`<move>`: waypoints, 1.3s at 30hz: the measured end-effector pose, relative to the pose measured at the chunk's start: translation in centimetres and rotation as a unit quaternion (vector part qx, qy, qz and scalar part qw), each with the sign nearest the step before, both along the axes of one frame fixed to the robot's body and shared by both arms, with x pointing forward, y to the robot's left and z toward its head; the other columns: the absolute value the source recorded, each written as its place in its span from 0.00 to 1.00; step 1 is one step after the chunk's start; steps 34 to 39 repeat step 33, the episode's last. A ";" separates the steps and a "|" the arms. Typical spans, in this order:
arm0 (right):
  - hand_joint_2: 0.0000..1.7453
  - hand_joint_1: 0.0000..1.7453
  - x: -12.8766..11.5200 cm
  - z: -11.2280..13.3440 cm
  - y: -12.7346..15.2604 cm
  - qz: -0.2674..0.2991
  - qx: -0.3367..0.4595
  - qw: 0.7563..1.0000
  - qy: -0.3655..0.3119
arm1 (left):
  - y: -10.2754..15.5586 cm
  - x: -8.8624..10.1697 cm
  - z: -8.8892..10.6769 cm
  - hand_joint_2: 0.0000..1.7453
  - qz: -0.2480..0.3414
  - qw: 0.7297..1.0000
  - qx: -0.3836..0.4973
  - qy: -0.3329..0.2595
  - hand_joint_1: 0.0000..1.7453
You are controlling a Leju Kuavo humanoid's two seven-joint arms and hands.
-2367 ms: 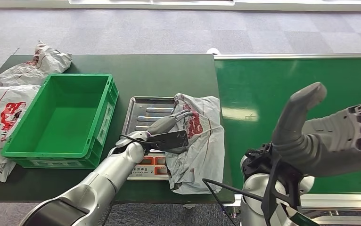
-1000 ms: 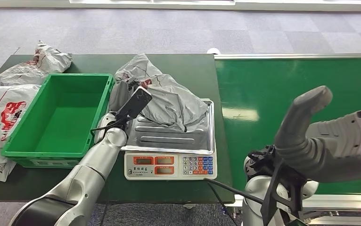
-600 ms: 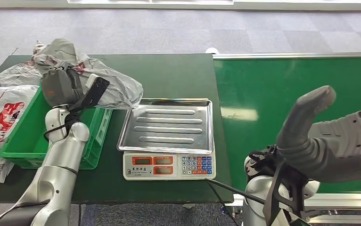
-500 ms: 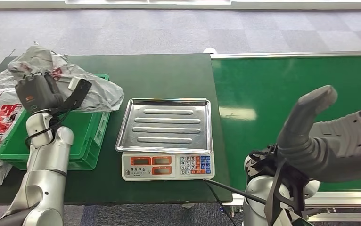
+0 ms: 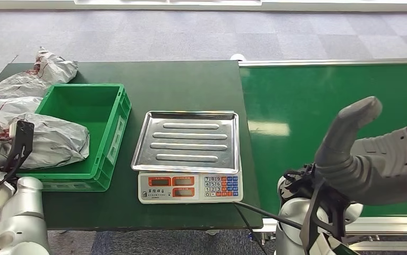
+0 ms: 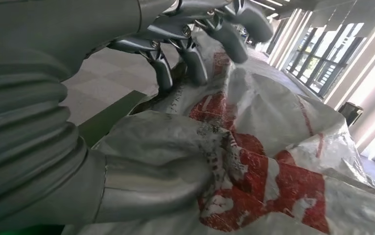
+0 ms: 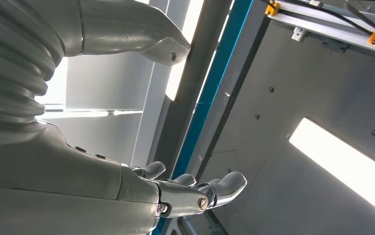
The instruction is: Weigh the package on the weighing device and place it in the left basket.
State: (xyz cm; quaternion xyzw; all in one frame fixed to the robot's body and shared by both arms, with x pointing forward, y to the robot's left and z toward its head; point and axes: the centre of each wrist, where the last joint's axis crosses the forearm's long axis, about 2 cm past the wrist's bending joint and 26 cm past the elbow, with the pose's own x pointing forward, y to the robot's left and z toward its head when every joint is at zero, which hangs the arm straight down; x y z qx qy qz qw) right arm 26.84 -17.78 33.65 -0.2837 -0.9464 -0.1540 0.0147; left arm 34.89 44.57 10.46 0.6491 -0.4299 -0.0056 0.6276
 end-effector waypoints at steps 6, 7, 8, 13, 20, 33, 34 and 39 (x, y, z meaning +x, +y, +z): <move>1.00 0.00 0.0 -0.1 0.0 -0.001 0.000 1.000 0.002 | 0.2 -0.5 -0.6 0.00 0.000 1.000 -0.011 -0.005 0.00; 1.00 0.00 0.0 -0.1 0.0 -0.001 0.000 1.000 0.002 | 0.3 -0.6 -0.6 0.00 -0.005 1.000 -0.011 -0.014 0.00; 1.00 0.00 0.0 -0.1 0.0 -0.001 0.000 1.000 0.002 | 0.3 -0.7 -0.6 0.00 -0.012 0.999 -0.010 -0.030 0.00; 1.00 0.00 0.0 -0.1 0.0 0.000 0.000 1.000 0.003 | 0.3 -0.6 0.2 0.00 -0.062 0.979 0.006 -0.194 0.00; 1.00 0.00 0.0 -0.1 0.0 0.000 0.000 1.000 0.003 | -1.0 0.3 1.7 0.00 -0.007 0.933 -0.044 -0.357 0.00; 1.00 0.00 0.4 -0.6 -0.5 -0.017 -0.007 1.000 0.015 | -10.2 1.5 11.4 1.00 -0.304 0.763 -0.080 -0.564 0.00; 1.00 0.00 0.4 -0.6 -0.5 -0.017 -0.007 1.000 0.015 | -10.2 1.5 11.4 1.00 -0.304 0.763 -0.080 -0.564 0.00; 1.00 0.00 0.4 -0.6 -0.5 -0.017 -0.007 1.000 0.015 | -10.2 1.5 11.4 1.00 -0.304 0.763 -0.080 -0.564 0.00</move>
